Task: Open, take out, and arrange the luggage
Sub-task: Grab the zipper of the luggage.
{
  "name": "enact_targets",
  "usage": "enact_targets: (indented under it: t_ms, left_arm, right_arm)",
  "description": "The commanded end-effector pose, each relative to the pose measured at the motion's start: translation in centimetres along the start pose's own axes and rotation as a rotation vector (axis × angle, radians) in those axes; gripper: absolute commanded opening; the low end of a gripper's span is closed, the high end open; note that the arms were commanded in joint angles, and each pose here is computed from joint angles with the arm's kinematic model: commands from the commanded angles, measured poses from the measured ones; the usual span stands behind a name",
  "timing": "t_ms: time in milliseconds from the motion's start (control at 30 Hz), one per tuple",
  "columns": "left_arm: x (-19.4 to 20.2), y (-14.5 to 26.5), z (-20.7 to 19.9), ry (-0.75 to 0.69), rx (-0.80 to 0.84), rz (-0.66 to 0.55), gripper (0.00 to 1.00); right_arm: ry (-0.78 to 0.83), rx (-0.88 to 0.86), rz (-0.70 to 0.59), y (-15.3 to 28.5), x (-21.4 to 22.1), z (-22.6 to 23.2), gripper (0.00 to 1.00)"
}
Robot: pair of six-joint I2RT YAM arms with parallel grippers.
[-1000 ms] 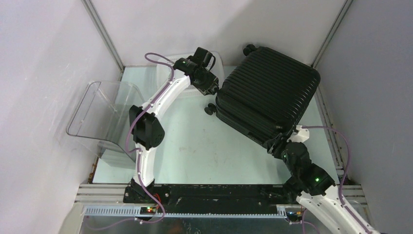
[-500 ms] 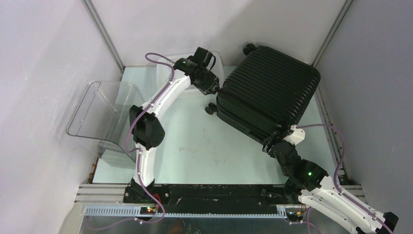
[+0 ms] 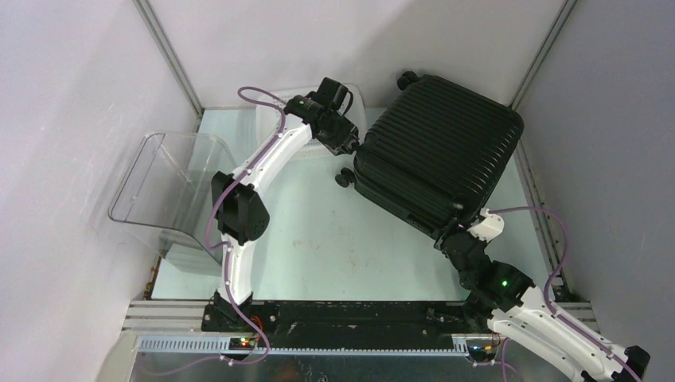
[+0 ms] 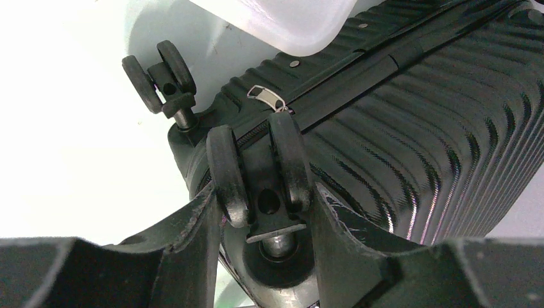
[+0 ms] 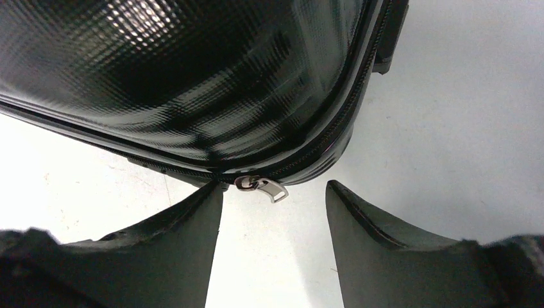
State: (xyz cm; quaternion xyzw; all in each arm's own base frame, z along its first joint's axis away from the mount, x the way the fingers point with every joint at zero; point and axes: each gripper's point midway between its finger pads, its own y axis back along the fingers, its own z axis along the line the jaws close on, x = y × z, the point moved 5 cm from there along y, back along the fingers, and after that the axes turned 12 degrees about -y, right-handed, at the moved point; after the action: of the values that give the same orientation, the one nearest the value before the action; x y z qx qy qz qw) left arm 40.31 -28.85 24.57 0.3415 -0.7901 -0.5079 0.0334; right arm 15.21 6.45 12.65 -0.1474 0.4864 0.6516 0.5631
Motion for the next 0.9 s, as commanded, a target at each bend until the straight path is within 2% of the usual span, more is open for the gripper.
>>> enact_targets:
  t_ms: [0,333,567,767,867]
  left_arm:
    - [0.6,3.5,-3.7,-0.006,0.186,-0.003,0.00]
    - [0.7,3.1,-3.7,-0.012,0.184,0.000,0.00]
    - [0.7,3.0,-4.2,-0.004,0.203,0.001,0.00]
    - [0.2,2.4,-3.4,-0.037,0.161,-0.037,0.00]
    - [0.0,2.2,-3.1,-0.043,0.153,-0.042,0.00]
  right_arm:
    - [-0.018,0.003,-0.039,-0.8,-0.1,0.2,0.63]
    - [-0.053,-0.049,-0.063,-2.0,-0.2,0.5,0.60]
    - [-0.054,-0.054,-0.071,-2.2,-0.7,0.5,0.52]
    - [-0.091,-0.024,-0.098,-2.1,-1.2,-0.2,0.39]
    - [-0.098,-0.014,-0.103,-2.1,-1.4,-0.4,0.26]
